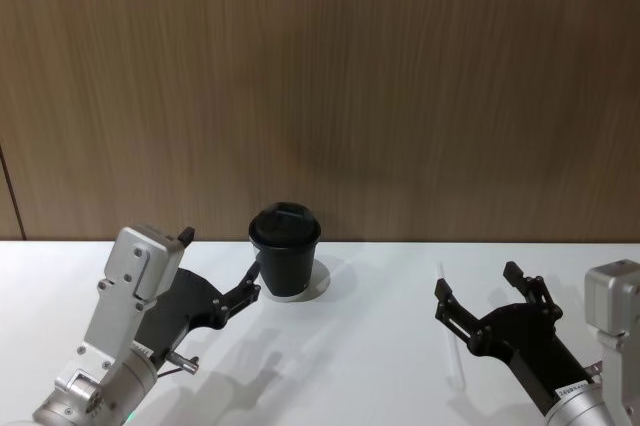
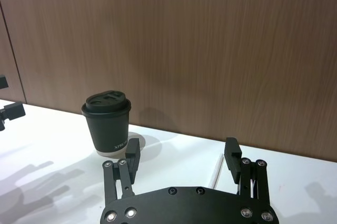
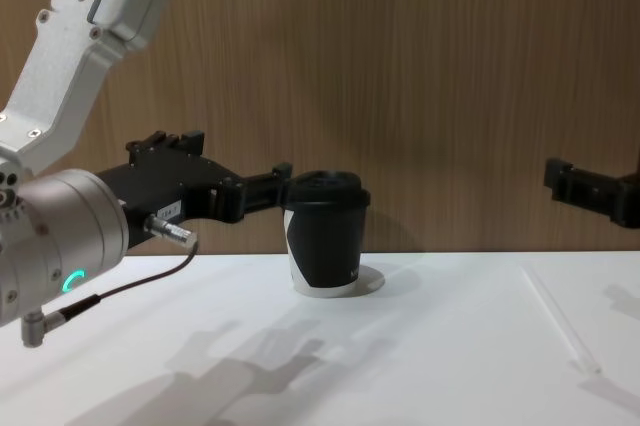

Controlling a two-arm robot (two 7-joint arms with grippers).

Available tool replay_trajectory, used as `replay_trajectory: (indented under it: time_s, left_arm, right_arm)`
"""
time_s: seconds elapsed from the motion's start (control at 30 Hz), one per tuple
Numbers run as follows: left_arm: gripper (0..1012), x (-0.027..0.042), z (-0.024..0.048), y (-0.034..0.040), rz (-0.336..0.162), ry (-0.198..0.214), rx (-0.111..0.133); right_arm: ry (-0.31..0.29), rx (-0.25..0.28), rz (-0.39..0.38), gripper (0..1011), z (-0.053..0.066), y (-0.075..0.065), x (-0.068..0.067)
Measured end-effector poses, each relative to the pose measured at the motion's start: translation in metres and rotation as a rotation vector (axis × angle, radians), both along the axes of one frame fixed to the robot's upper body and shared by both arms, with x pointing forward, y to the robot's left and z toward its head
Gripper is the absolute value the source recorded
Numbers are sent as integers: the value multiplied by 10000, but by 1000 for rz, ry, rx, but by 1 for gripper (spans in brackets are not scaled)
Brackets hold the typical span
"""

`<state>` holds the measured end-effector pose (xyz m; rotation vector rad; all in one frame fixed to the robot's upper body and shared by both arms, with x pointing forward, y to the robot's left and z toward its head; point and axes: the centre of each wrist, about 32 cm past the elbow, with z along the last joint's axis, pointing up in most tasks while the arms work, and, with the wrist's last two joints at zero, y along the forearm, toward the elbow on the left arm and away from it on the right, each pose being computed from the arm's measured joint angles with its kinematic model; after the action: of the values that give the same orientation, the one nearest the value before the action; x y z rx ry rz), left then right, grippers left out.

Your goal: Pick up the straw with one hand, pass it to the other hand, and insert it into the cup.

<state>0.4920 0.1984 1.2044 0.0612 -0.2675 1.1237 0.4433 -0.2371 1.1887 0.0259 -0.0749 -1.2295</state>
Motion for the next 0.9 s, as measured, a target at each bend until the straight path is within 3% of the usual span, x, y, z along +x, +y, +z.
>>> replay_trajectory:
  time_s: [0.57,0.9]
  left_arm:
    - [1002,0,0,0,0,0,0]
    - [1002,0,0,0,0,0,0]
  right_arm:
    - [1,-2,0,1001,-1,-10,1]
    - [45,-41,22,1001,-62,-143,-14]
